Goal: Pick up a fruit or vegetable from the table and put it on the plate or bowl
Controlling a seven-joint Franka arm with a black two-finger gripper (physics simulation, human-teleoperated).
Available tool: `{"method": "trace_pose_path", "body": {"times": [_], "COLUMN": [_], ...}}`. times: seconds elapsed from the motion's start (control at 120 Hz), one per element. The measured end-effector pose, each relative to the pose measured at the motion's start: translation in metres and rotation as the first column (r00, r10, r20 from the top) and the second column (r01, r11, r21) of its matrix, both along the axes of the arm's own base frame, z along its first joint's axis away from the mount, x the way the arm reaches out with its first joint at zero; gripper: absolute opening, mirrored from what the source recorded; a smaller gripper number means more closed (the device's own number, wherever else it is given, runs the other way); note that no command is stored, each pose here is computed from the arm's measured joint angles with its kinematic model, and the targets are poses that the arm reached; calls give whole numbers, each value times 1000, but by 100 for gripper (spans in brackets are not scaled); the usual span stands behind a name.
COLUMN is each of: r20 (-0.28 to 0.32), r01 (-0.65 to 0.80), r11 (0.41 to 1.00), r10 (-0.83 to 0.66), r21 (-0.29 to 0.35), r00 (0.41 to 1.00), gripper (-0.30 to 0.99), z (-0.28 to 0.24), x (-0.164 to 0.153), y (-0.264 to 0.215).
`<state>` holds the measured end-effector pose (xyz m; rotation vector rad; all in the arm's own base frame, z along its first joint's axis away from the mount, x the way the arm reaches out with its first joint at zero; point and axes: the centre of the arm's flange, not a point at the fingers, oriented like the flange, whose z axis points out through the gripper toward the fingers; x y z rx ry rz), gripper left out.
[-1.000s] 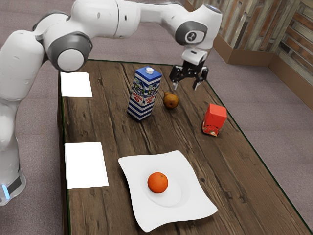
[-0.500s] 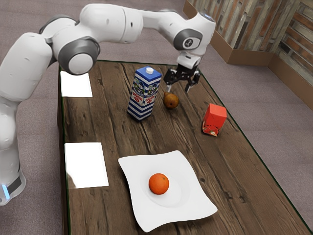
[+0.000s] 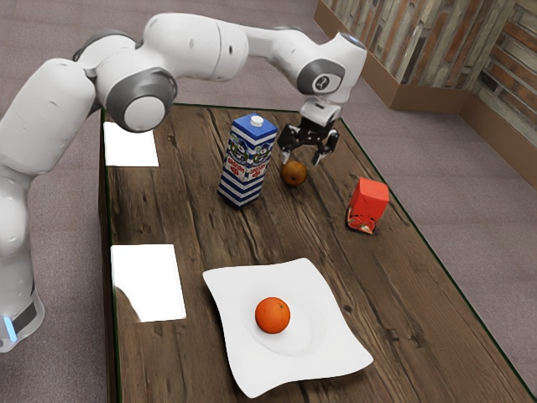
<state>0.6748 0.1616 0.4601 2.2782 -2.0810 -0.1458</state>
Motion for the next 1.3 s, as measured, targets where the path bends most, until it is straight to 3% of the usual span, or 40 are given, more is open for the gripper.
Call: {"method": "trace_pose_path", "body": {"times": [0.817, 1.183, 1.3], "r20": [-50, -38, -21], "r01": [-6, -25, -21], "r11": [1000, 999, 999], "r10": [6, 25, 21], "r21": [-12, -25, -26], "r00": [999, 999, 1000], "gripper": [68, 37, 37], "z": [-38, -49, -41], "x": [3, 5, 5], "y": [10, 20, 18]}}
